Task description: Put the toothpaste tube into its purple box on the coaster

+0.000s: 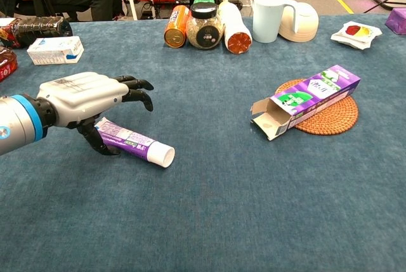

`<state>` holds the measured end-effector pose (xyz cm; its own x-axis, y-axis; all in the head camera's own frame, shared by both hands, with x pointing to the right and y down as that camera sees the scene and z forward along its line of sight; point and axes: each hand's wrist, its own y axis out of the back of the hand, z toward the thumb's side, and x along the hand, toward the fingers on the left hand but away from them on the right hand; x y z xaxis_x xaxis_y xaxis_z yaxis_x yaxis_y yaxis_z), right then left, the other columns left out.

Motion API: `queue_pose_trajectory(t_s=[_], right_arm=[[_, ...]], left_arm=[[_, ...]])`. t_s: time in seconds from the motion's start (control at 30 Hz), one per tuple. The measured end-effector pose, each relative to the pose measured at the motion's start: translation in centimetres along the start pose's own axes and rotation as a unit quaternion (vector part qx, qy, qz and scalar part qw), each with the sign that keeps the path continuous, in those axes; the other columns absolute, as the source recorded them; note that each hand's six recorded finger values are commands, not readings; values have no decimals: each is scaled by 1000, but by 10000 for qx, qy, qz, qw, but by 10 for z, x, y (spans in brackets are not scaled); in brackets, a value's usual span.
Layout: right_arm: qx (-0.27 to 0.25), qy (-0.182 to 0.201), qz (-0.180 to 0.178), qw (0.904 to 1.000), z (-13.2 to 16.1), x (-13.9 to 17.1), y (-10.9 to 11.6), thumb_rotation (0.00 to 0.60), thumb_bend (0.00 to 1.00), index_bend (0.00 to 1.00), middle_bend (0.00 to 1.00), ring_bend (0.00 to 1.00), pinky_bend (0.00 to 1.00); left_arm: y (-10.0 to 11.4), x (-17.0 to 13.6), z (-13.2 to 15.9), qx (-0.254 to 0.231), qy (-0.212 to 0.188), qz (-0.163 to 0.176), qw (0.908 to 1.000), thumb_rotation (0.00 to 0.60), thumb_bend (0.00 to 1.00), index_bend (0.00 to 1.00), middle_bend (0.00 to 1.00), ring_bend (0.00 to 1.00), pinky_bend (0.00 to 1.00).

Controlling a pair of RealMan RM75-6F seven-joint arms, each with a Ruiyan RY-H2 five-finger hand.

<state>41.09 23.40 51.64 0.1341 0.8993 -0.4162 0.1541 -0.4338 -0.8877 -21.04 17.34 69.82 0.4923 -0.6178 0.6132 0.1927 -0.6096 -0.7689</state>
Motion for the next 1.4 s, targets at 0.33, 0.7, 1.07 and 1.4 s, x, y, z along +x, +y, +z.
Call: queue_pose_trajectory(t_s=[0.33,0.7,1.07,1.4], right_arm=[[-16,3,7,10000,0,0,0,600,56,87,11,0,12],[-30,19,15,10000,1,0,0,600,56,87,11,0,12],[-41,25,27,10000,1,0,0,600,55,86,11,0,12],[6,20,81,10000,1,-1,-4,600,58,88,11,0,12]], left_arm=[[-1,6,5,143,9,-61,9999,600,177,370,224,176,354],[3,7,6,378,58,220,9990,600,201,584,443,383,495],[4,6,6,461,88,443,9979,600,245,675,539,493,602],[18,-3,-17,266,286,629,9973,600,246,685,546,499,617]])
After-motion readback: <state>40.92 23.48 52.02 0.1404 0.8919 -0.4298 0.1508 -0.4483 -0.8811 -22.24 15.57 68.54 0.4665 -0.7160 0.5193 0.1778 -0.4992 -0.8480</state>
